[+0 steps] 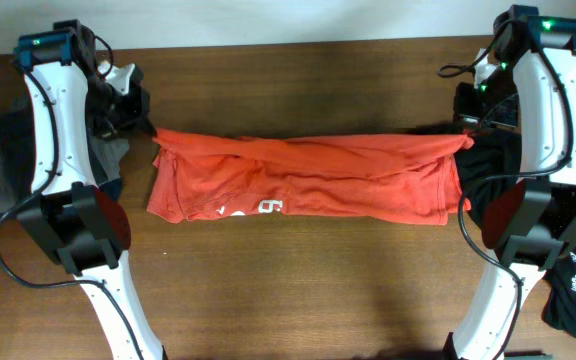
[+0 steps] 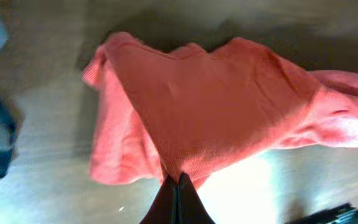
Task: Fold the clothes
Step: 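Fold the top edge down toward the hem with both grippers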
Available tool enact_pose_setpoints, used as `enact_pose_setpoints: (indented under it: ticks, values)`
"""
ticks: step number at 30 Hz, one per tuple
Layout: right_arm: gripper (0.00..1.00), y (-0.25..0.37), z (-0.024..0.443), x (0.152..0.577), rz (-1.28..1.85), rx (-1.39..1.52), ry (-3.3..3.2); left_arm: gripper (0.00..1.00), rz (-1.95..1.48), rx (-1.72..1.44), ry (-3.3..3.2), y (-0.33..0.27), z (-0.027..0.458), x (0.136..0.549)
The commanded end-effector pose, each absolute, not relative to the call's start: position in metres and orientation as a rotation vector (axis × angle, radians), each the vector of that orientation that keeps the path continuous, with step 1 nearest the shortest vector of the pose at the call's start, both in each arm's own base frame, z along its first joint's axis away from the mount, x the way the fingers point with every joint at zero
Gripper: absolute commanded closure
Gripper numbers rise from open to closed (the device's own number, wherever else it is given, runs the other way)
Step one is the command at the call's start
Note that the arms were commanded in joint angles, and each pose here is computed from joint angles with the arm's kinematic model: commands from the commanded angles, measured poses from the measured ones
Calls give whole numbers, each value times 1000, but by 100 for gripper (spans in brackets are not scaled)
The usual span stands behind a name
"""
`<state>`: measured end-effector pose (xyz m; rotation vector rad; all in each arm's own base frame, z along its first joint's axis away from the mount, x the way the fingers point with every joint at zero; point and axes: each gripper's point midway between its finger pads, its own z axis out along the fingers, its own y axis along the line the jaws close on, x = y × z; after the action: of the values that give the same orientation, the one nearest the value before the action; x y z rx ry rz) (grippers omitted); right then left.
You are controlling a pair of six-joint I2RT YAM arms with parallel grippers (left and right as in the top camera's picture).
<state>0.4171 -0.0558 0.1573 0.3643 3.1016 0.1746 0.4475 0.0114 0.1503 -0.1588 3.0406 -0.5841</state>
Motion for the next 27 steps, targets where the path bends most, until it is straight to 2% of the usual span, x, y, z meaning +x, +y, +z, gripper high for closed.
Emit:
enact_pose_setpoints:
  ticks: [1,8,18,27]
  values:
    - [96,-58,169,408,137,369,3099,100,-451,-135,3075,25,154,439]
    - [96,-56,156,390,130,386,3193,100,-477,-110,3153,20,134,425]
    - [96,-61,114,357,46,442,3360,99,-447,-132,3242,25,115,410]
    - [96,-65,75,362,20,446,3339,99,-400,-147,3350,30,95,389]
